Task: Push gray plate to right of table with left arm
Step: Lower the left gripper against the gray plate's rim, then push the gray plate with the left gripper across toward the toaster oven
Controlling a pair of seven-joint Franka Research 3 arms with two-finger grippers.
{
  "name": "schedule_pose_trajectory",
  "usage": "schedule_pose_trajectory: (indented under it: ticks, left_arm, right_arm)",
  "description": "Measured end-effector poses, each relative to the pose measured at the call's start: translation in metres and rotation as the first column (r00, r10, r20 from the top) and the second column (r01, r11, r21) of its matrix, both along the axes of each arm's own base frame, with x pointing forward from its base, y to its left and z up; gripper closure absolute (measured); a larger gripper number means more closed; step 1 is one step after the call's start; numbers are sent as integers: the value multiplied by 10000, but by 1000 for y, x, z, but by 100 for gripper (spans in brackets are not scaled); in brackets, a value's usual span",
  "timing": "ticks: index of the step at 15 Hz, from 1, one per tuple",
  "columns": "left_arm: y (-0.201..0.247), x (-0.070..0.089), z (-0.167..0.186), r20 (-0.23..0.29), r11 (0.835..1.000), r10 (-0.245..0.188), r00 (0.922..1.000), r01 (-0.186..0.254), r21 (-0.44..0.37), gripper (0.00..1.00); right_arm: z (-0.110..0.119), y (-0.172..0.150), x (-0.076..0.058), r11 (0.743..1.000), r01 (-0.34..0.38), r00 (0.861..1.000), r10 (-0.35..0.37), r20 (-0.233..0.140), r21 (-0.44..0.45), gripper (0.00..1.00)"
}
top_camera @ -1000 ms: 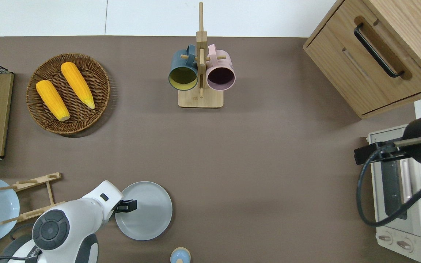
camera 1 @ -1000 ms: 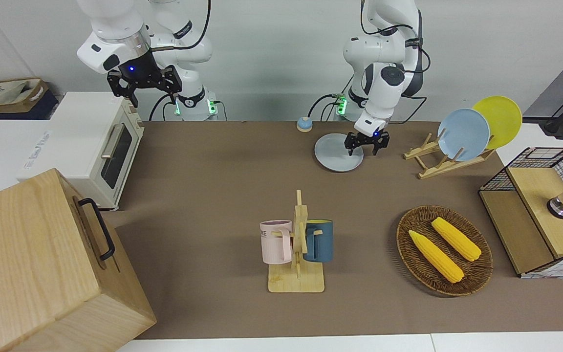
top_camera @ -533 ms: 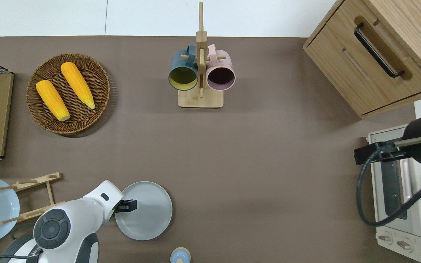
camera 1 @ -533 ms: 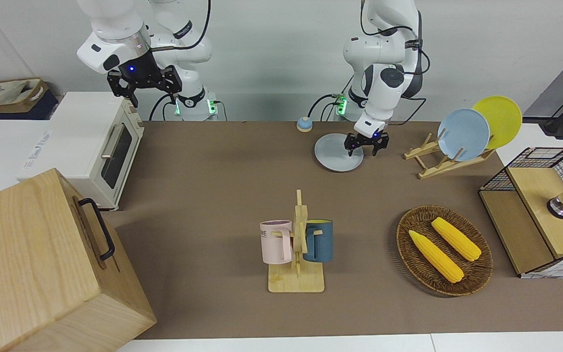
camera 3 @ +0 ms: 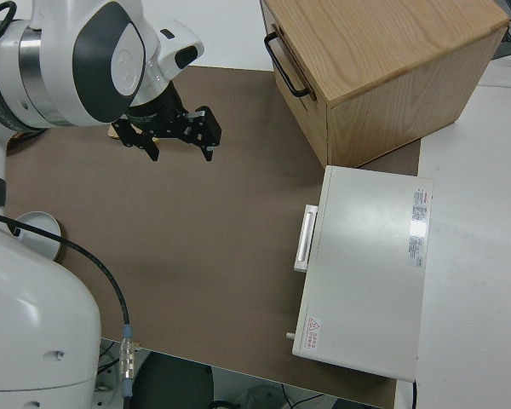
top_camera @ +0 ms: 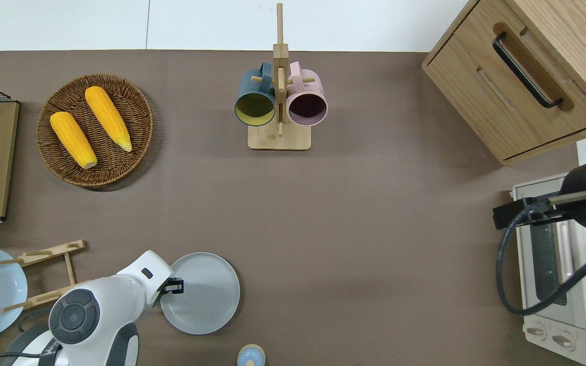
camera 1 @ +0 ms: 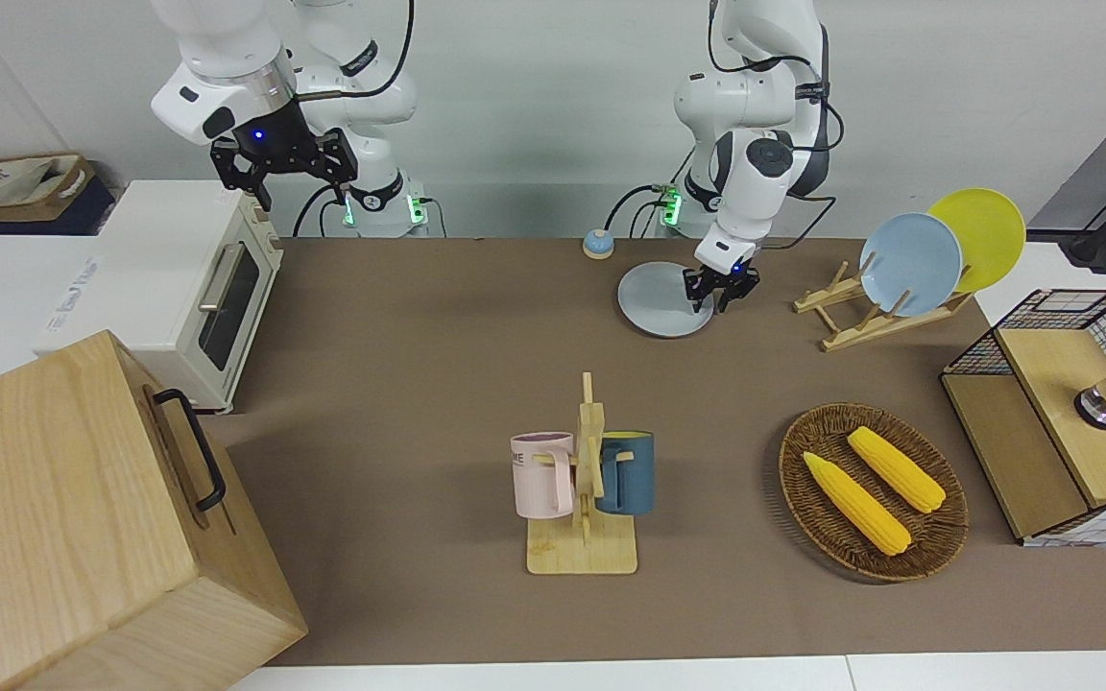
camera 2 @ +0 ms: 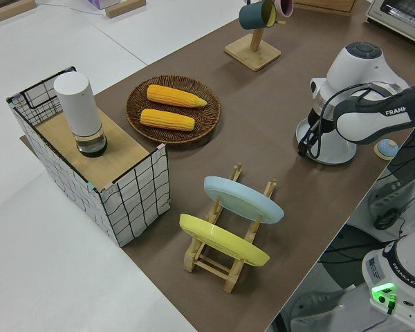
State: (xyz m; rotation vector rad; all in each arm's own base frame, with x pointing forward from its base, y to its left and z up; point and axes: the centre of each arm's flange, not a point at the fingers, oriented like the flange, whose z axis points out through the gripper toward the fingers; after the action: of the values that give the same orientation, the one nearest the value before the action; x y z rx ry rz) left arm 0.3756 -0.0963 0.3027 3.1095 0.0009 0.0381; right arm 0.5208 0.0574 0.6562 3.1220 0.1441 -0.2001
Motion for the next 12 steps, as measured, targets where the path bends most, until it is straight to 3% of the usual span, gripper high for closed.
schedule_pose_trajectory:
  ticks: [2,3,12]
  left_arm:
    - [0,0,0,4,10000,2,10000,-2,-1,88]
    - [0,0,1,27,10000,-9,10000,9,-2,94]
    - [1,1,2,71,9999,102,9999,-101,-61,99]
  right_arm:
    - [0,0,0,10000,0,10000,0,0,0,1]
    - [0,0,0,10000,0,10000,0,0,0,1]
    - [0,0,0,10000,0,10000,0,0,0,1]
